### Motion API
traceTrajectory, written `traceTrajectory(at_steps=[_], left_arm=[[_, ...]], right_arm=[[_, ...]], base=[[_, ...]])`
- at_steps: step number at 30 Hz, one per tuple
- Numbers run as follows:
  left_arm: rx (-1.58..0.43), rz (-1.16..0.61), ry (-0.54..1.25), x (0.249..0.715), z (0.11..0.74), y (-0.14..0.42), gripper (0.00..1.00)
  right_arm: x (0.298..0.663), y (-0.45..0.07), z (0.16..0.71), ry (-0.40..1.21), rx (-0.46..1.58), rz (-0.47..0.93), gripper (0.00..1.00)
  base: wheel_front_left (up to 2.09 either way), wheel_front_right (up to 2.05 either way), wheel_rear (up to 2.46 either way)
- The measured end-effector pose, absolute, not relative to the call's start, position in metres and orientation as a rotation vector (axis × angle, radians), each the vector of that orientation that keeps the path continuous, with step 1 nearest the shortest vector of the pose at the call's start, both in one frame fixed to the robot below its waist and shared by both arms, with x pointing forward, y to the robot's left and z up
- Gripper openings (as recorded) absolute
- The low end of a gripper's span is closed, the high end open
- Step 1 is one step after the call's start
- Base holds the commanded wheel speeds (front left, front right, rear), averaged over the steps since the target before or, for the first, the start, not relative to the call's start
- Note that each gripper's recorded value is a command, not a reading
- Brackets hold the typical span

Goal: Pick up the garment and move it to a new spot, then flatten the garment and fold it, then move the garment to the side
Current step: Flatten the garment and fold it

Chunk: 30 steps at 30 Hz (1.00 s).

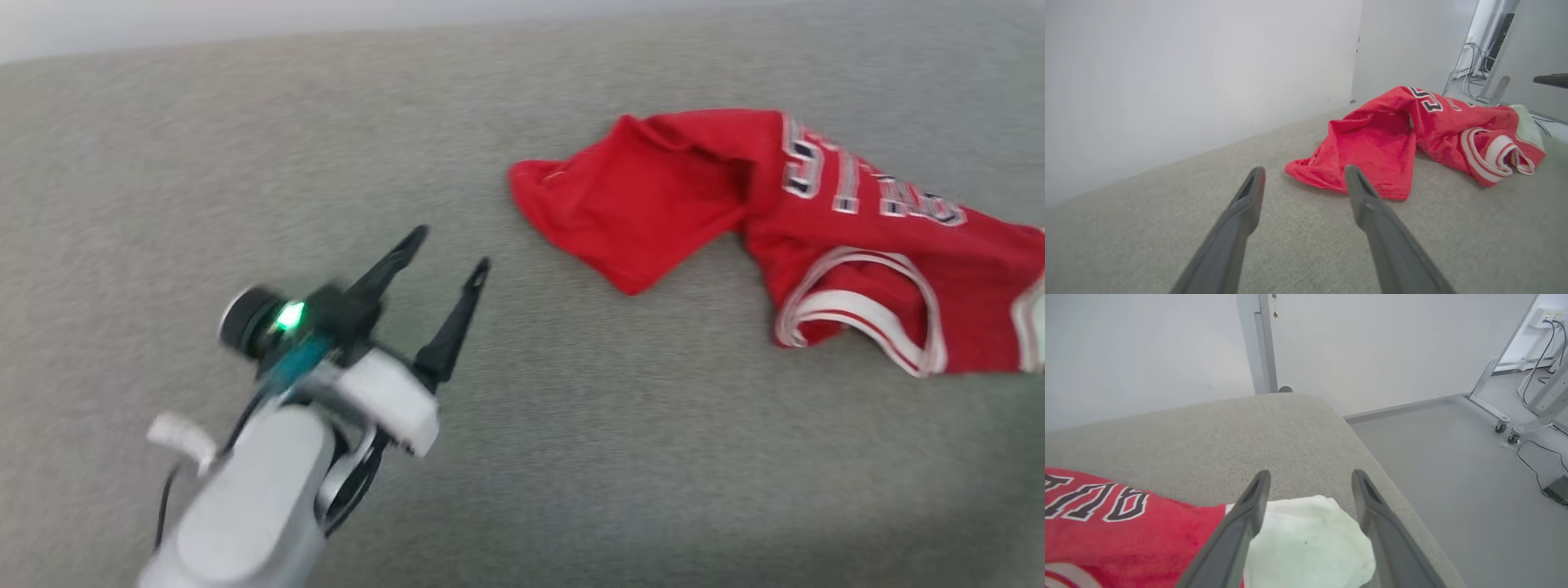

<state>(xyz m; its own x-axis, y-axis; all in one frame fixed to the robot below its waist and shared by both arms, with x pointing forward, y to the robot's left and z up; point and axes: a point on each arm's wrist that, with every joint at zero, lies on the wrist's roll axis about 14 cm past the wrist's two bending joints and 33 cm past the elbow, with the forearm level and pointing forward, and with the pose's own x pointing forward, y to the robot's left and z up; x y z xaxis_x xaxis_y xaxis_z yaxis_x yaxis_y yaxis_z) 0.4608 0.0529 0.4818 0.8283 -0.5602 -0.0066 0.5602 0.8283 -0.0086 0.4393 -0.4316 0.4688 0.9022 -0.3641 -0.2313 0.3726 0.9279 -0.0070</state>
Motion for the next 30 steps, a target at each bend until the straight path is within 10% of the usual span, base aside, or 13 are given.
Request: traceTrajectory(at_steps=[13, 30], left_arm=[[-0.027, -1.124, 0.543, 0.453, 0.465, -0.09, 1.0], [-0.198, -1.146, 0.918, 0.487, 0.406, -0.181, 1.0]], right_arm=[[0.378, -0.418, 0.479, 0.126, 0.131, -0.403, 1.0], [0.325, -0.423, 0.461, 0.186, 0.153, -0.524, 1.0]], base=[[0.0, 0.0, 0.0], [0.0, 0.0, 0.0]])
